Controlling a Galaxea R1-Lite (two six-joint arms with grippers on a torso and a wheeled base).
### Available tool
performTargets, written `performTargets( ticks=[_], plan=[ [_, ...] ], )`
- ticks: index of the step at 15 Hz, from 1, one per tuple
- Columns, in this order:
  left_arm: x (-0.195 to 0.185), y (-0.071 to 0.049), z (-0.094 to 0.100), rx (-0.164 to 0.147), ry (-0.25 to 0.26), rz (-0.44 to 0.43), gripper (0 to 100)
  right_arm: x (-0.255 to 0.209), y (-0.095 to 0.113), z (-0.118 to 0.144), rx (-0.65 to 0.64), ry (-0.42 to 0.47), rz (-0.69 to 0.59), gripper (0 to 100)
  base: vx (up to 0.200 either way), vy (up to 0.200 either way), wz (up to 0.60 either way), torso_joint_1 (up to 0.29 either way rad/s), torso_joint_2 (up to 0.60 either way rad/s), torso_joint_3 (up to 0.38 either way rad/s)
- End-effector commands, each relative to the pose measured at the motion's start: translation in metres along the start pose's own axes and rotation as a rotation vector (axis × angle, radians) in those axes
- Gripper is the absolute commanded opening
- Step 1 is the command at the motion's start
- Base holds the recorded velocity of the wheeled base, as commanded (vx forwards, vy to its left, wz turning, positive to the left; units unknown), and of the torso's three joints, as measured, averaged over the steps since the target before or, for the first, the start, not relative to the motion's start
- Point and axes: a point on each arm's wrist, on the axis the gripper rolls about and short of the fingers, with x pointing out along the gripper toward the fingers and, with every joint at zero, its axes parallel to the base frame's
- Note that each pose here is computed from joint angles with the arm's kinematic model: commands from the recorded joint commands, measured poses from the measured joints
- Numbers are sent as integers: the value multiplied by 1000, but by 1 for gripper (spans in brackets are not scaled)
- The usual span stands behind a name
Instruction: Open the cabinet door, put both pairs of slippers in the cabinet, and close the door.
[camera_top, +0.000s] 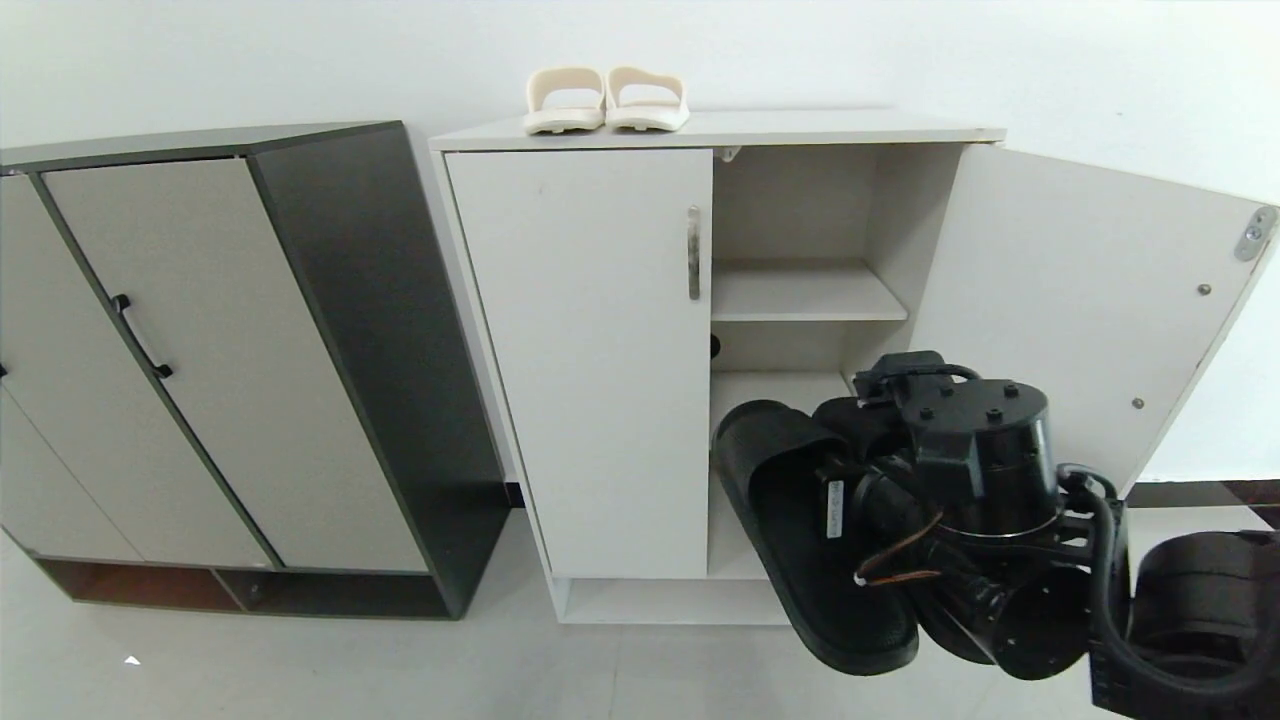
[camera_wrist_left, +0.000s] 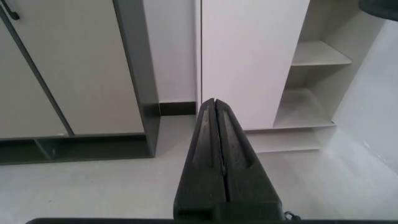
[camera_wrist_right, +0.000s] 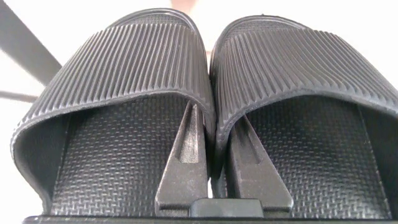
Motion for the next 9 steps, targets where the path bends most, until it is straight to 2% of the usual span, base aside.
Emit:
performTargets(
  ticks=[1, 6, 9],
  plan=[
    [0, 0, 0, 0, 3, 0, 0, 23, 8, -13, -9, 9, -47, 0, 0, -200, 0, 2, 2, 2],
    [0, 0, 0, -2, 3, 0, 0, 27, 10, -19, -18, 20, -52, 0, 0, -200, 0, 2, 2, 3],
    [0, 0, 0, 0, 3, 0, 0, 46, 12, -27, -18, 32, -74, 0, 0, 0, 0, 0, 0, 0]
  ],
)
